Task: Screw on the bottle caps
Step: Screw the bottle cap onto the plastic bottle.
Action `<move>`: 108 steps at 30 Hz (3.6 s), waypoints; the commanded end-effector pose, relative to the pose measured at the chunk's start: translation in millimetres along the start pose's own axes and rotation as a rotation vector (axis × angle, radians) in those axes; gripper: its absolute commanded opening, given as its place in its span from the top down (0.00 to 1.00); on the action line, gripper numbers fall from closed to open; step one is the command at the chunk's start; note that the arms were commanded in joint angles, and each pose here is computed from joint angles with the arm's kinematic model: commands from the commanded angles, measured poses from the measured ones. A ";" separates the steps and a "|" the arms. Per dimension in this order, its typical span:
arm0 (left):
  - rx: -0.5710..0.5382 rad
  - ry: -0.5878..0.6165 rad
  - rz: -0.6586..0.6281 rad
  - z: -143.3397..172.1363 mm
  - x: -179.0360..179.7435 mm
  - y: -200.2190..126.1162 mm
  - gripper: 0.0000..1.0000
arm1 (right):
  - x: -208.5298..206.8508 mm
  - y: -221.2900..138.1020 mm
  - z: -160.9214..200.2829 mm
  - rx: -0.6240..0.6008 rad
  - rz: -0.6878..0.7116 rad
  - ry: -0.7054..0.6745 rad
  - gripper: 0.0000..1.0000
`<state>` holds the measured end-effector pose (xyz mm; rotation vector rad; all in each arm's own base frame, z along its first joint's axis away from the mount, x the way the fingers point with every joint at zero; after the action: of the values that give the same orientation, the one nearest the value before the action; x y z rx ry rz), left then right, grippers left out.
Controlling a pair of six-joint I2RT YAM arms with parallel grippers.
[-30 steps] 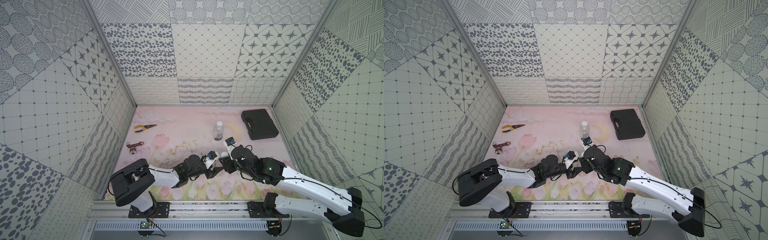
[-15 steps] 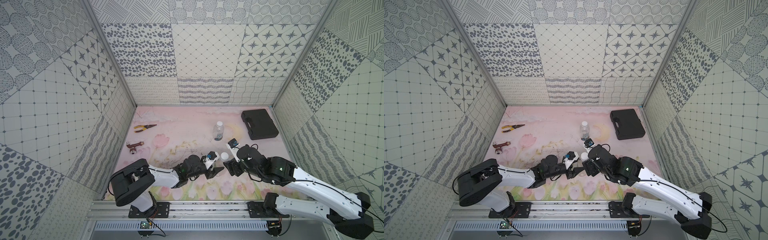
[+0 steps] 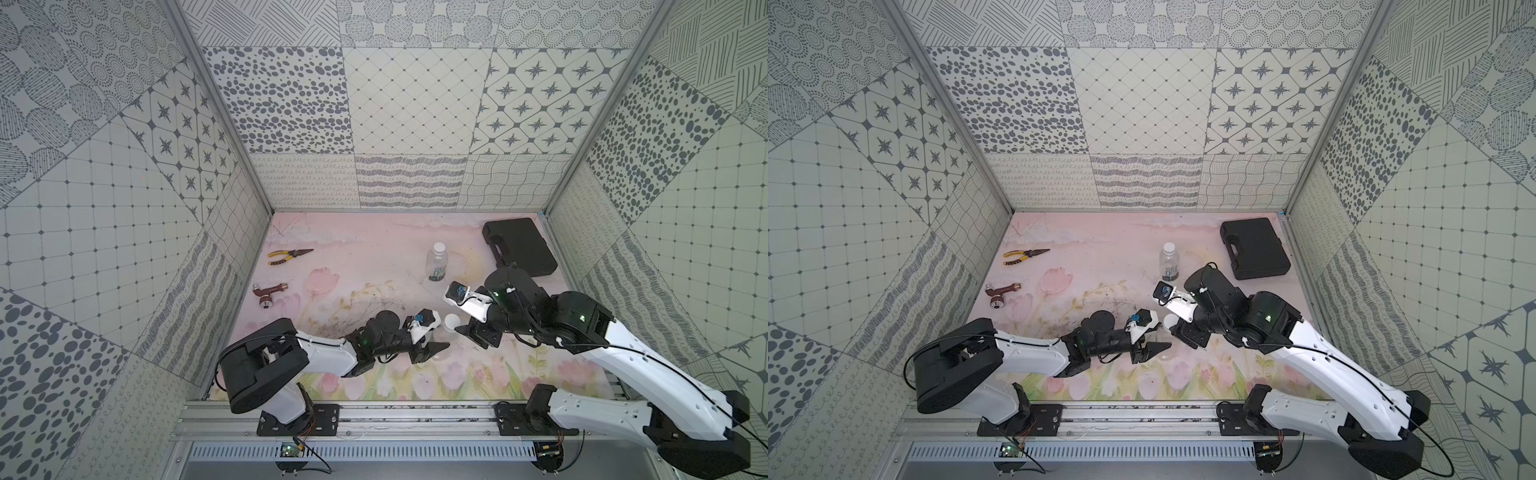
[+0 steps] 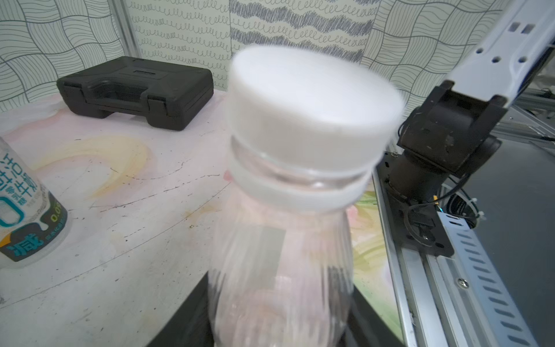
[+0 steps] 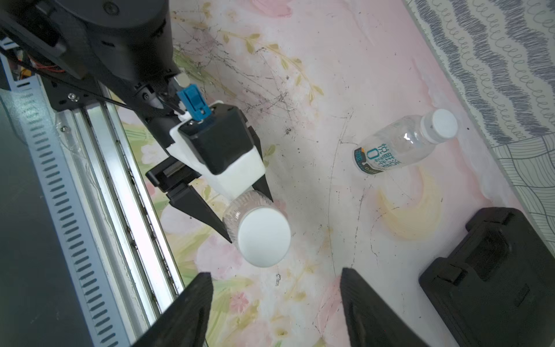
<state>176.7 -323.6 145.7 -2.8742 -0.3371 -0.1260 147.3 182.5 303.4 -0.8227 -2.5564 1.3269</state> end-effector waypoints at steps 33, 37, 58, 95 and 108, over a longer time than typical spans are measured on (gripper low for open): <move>0.029 0.008 0.123 7.8 -17.5 -1.3 0.45 | 15.1 25.4 3.6 0.210 -0.224 -0.350 0.43; 0.031 0.006 0.119 8.2 -17.0 -1.1 0.45 | 16.4 27.4 2.4 0.220 -0.233 -0.352 0.47; 0.037 0.003 0.107 8.1 -15.4 -1.1 0.46 | 23.5 38.1 -0.3 0.237 -0.267 -0.352 0.54; 0.040 0.015 -0.019 8.5 -2.1 -5.7 0.47 | 28.5 38.2 11.4 0.240 -0.247 -0.321 0.55; 0.041 0.011 0.008 8.3 -5.0 -4.9 0.47 | 15.0 41.8 0.2 0.191 -0.131 -0.311 0.55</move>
<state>170.4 -320.7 144.6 -2.8682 -0.3063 -0.1525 148.2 209.0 267.9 -0.3835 -2.5786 1.7532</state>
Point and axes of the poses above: each gripper's point midway between its finger pads, its own y axis out along the fingers, its own x axis along the line the jaws close on, z = x × y, the point moved 5 cm from there along -y, back along the fingers, and after that the axes turned 10 degrees about y, right-handed, at the moved point
